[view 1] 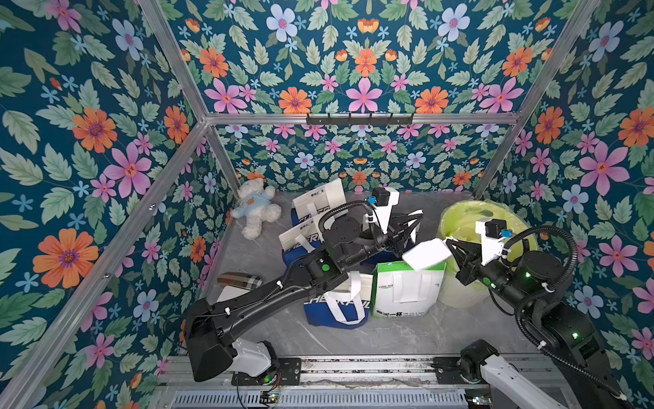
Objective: Shred takeout receipts and throw away
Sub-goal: Shred the takeout receipt, then place the takeout receipt in the trash bin.
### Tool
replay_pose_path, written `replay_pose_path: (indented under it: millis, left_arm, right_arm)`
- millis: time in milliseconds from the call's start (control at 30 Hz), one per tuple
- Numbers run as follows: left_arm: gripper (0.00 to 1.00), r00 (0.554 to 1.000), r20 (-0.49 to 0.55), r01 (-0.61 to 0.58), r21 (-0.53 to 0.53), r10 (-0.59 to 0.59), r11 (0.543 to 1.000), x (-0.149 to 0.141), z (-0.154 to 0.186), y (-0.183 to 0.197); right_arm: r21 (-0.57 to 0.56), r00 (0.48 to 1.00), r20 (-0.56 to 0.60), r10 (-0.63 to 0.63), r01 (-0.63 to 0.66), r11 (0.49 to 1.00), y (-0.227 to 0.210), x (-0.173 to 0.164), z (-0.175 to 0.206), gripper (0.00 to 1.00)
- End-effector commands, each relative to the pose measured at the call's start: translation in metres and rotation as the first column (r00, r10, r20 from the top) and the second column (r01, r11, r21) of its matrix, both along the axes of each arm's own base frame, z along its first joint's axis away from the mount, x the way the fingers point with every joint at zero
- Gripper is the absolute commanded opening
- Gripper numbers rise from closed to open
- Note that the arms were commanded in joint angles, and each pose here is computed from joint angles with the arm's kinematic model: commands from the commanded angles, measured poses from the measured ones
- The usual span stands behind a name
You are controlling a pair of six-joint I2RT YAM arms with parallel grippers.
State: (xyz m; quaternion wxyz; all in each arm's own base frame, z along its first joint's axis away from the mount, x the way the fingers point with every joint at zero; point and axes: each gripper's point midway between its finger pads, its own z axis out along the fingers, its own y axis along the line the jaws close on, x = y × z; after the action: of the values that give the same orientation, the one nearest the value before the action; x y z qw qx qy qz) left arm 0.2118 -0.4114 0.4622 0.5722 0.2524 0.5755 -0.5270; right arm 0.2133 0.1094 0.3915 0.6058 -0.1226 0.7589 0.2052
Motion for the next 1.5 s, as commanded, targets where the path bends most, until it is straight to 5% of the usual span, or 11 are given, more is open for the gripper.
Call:
replay_pose_path:
  millis: [0, 167, 300, 433, 667, 767, 867, 1100, 1300, 1467]
  left_arm:
    - [0.00, 0.995, 0.051, -0.091, 0.055, 0.088, 0.994, 0.009, -0.002, 0.009]
    - [0.00, 0.991, 0.070, -0.118, 0.113, 0.111, 0.987, 0.016, -0.008, 0.005]
    - [0.00, 0.998, 0.059, -0.036, 0.162, 0.027, 0.986, 0.022, -0.011, -0.036]
    - [0.00, 0.992, 0.021, 0.119, 0.145, -0.123, 0.982, 0.025, -0.008, -0.095]
    - [0.06, 0.954, -0.070, 0.299, 0.148, -0.291, 0.943, 0.031, -0.040, -0.182]
    - [0.32, 0.941, -0.107, 0.334, 0.163, -0.320, 0.928, 0.029, -0.064, -0.203]
    - [0.99, 0.940, -0.121, 0.338, 0.184, -0.320, 0.923, 0.028, -0.081, -0.209]
    - [0.99, 0.963, -0.060, 0.268, 0.225, -0.262, 0.937, 0.035, -0.077, -0.200]
    - [0.99, 0.963, 0.009, 0.256, 0.268, -0.268, 0.929, 0.027, -0.069, -0.187]
    - [0.99, 0.957, 0.176, 0.181, 0.249, -0.229, 0.951, 0.018, -0.026, -0.155]
  right_arm:
    - [-0.040, 0.974, -0.013, -0.225, 0.224, 0.974, -0.038, 0.011, -0.005, 0.00]
    - [-0.017, 0.926, 0.002, -0.378, 0.378, 0.926, -0.069, 0.005, 0.006, 0.00]
    - [0.089, 0.990, 0.097, -0.099, 0.091, 0.992, -0.029, -0.025, 0.029, 0.00]
    - [0.111, 0.972, 0.133, 0.193, -0.208, 0.972, 0.006, -0.070, 0.030, 0.00]
    - [0.111, 0.935, 0.060, 0.349, -0.354, 0.929, 0.014, -0.114, 0.015, 0.00]
    - [0.102, 0.941, 0.065, 0.333, -0.338, 0.936, 0.007, -0.122, 0.016, 0.00]
    - [0.090, 0.957, 0.081, 0.278, -0.285, 0.954, -0.004, -0.123, 0.018, 0.00]
    - [0.088, 0.991, 0.076, 0.113, -0.120, 0.989, -0.025, -0.102, 0.019, 0.00]
    - [0.143, 0.963, 0.095, -0.251, 0.237, 0.961, -0.086, -0.085, 0.030, 0.00]
    - [0.133, 0.956, 0.096, -0.275, 0.262, 0.956, -0.088, -0.080, 0.040, 0.00]
